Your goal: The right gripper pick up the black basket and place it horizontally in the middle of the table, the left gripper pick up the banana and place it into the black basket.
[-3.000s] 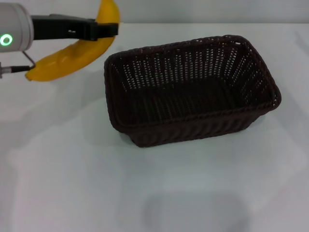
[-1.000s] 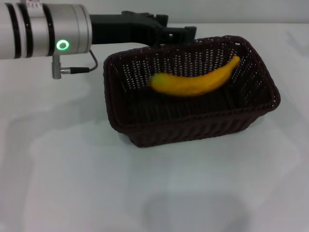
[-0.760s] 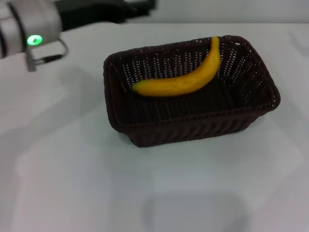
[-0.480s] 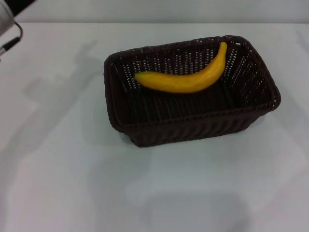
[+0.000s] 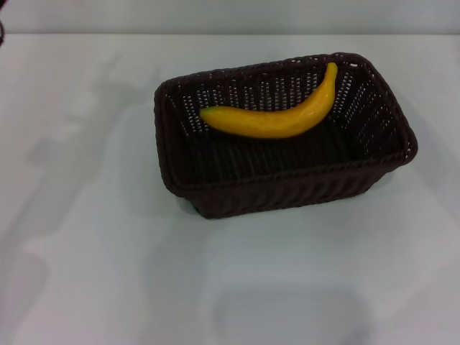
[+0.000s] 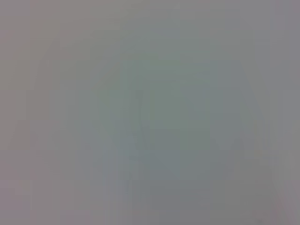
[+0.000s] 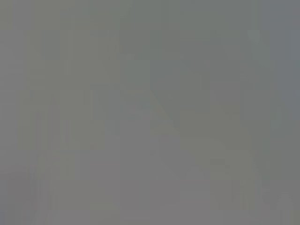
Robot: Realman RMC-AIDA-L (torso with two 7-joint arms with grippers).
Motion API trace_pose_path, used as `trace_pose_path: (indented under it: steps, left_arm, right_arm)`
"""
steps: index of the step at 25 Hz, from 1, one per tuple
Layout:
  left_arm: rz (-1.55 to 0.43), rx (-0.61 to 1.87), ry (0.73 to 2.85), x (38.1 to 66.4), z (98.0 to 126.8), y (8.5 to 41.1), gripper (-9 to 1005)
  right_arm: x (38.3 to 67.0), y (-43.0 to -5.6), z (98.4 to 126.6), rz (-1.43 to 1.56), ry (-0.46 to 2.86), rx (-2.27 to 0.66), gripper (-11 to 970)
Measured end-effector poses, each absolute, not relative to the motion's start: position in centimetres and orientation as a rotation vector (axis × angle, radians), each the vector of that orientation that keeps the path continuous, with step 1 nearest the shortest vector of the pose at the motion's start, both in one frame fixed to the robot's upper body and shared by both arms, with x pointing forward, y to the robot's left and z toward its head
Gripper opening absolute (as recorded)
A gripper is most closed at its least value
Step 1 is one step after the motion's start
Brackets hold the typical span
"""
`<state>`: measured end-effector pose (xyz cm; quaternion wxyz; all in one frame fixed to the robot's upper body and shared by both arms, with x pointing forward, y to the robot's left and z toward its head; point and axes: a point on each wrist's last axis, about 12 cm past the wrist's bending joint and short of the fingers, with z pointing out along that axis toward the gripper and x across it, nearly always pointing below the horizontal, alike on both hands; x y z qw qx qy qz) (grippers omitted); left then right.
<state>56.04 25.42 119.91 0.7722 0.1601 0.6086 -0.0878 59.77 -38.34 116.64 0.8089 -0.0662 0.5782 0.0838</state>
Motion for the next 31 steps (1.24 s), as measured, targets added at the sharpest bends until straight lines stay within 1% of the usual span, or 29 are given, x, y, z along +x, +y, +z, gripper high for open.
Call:
trace_pose_path:
  steps: [6, 13, 19, 25, 31]
  left_arm:
    - [-0.149, 0.274, 1.27, 54.7, 119.3, 27.5, 875]
    - [-0.084, 0.164, 1.307, 52.5, 118.1, 30.9, 875]
    - [-0.073, 0.08, 1.326, 50.5, 116.8, 32.8, 875]
    - [-0.099, 0.066, 1.295, 49.1, 115.8, 33.4, 875]
    - [-0.115, 0.079, 1.288, 48.5, 115.1, 33.2, 875]
  right_arm:
    - [59.0, -39.5, 116.3, 0.151, 1.245, -0.116, 840]
    - [57.6, -41.8, 115.7, 0.079, 1.274, -0.086, 840]
    - [56.2, -43.5, 114.7, -0.004, 1.296, -0.06, 840]
    - [55.6, -43.3, 113.5, -0.073, 1.302, -0.101, 840]
    - [53.7, -42.6, 112.4, -0.112, 1.205, -0.129, 840]
